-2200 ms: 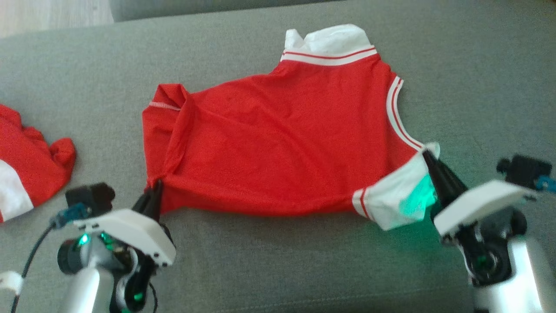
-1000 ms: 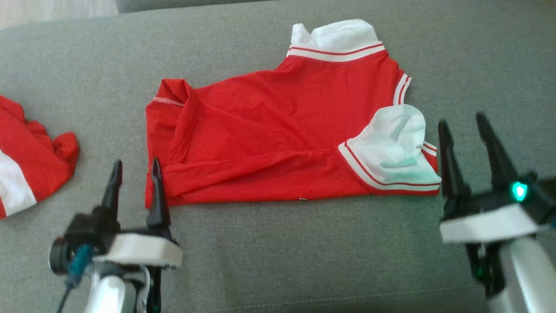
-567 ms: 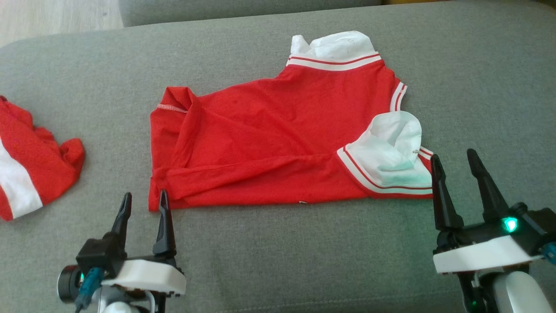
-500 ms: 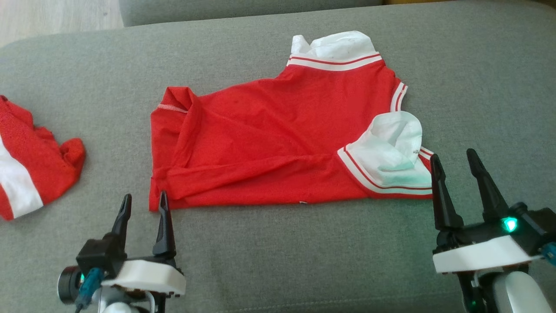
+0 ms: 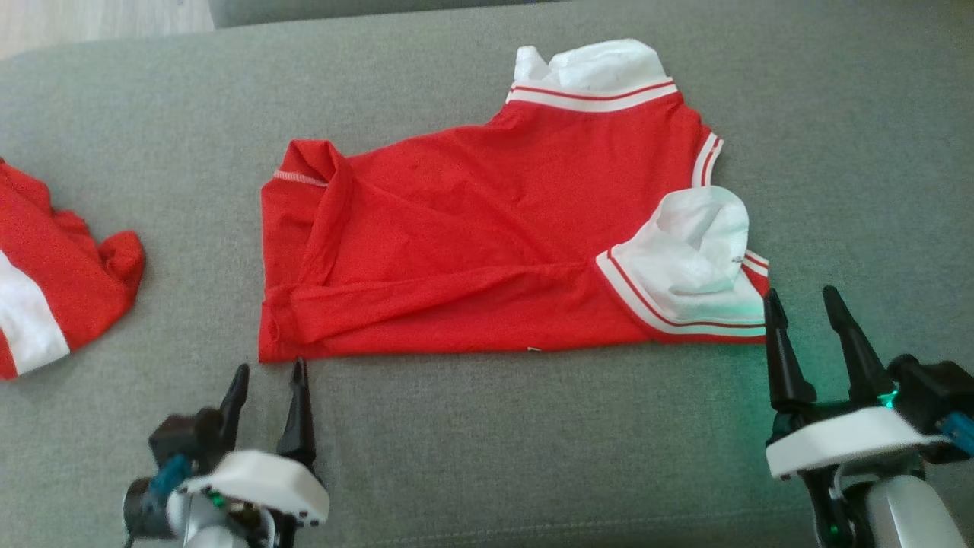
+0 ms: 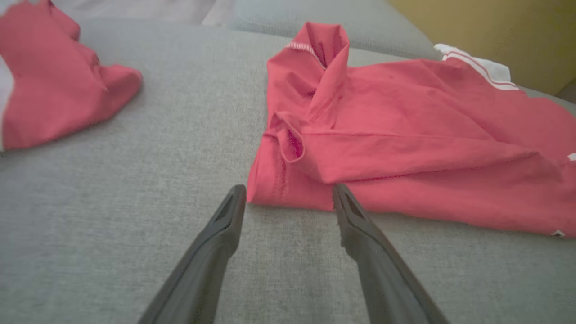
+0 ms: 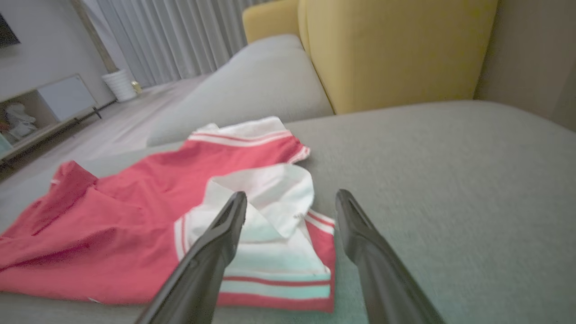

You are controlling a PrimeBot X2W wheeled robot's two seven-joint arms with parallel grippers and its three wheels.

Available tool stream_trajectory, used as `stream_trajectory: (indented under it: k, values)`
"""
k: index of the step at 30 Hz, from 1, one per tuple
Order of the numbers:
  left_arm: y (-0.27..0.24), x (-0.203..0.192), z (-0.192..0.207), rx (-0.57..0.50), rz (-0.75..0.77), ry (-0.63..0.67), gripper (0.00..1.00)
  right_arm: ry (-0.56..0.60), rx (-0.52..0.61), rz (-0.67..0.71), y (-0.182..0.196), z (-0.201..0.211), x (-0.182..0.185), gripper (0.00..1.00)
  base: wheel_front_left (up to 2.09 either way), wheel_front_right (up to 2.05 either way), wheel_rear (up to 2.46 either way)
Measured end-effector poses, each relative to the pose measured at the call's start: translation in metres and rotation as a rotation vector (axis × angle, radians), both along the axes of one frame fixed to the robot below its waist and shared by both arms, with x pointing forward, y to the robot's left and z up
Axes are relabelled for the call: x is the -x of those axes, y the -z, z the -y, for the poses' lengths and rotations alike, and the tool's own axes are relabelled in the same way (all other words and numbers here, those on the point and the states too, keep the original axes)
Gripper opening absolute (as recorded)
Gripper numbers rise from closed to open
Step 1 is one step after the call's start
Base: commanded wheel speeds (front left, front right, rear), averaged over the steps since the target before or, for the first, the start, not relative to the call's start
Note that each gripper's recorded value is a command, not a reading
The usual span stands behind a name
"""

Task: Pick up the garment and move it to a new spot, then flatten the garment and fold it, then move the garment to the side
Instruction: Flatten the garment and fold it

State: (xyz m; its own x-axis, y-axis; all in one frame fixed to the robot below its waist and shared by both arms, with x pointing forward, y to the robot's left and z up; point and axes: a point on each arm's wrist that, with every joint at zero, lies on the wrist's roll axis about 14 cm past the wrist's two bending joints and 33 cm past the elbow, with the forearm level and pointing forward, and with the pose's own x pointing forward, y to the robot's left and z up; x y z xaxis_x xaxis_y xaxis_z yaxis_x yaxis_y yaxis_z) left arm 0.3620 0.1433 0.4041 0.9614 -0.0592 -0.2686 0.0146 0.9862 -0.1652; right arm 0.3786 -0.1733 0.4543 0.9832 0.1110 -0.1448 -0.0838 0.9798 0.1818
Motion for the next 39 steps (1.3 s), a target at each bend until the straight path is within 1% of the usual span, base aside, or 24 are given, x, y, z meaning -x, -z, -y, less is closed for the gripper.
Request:
stream_trajectory:
  k: [4, 11, 12, 13, 14, 15, 16, 21, 27, 32, 38, 39]
  values:
    - [0.020, -0.010, 0.001, 0.041, -0.081, -0.001, 1.00, 0.021, 0.001, -0.130, 0.037, 0.008, -0.003, 1.00, 0.00, 0.00, 0.00]
    - [0.039, -0.028, 0.005, 0.111, -0.136, -0.002, 1.00, 0.014, -0.017, -0.289, 0.080, 0.005, -0.011, 1.00, 0.00, 0.00, 0.00]
    - [0.040, -0.031, 0.005, 0.120, -0.138, -0.003, 0.63, 0.009, -0.018, -0.329, 0.088, 0.003, -0.010, 1.00, 0.00, 0.00, 0.00]
    - [0.041, -0.032, 0.006, 0.125, -0.142, 0.001, 0.14, 0.003, -0.025, -0.346, 0.092, 0.001, -0.009, 1.00, 0.00, 0.00, 0.00]
    - [0.043, -0.033, 0.006, 0.124, -0.147, 0.000, 0.00, 0.000, -0.035, -0.357, 0.094, -0.001, -0.008, 1.00, 0.00, 0.00, 0.00]
    - [0.044, -0.034, 0.004, 0.125, -0.152, -0.001, 0.00, -0.002, -0.043, -0.371, 0.097, -0.002, -0.008, 0.46, 0.00, 0.00, 0.00]
    - [0.045, -0.034, 0.005, 0.128, -0.154, 0.005, 0.00, -0.001, -0.050, -0.369, 0.096, -0.003, -0.010, 0.00, 0.00, 0.00, 0.00]
    - [0.043, -0.034, 0.008, 0.120, -0.136, 0.021, 0.00, 0.000, -0.079, -0.364, 0.095, -0.005, -0.014, 0.00, 0.00, 0.00, 0.00]
    - [0.030, -0.026, 0.006, 0.120, -0.099, 0.015, 0.00, 0.002, -0.107, -0.316, 0.080, -0.007, -0.011, 0.00, 0.00, 0.00, 0.00]
    - [0.021, -0.009, -0.002, 0.113, -0.107, 0.002, 0.00, 0.004, -0.115, -0.323, 0.074, -0.006, 0.011, 0.00, 0.00, 0.00, 0.00]
    - [0.015, 0.010, -0.010, 0.103, -0.138, -0.015, 0.00, 0.035, -0.139, -0.383, 0.077, -0.002, 0.044, 0.00, 0.00, 0.00, 0.00]
    - [0.015, 0.010, -0.010, 0.103, -0.138, -0.015, 0.00, 0.035, -0.139, -0.383, 0.077, -0.002, 0.044, 0.00, 0.00, 0.00, 0.00]
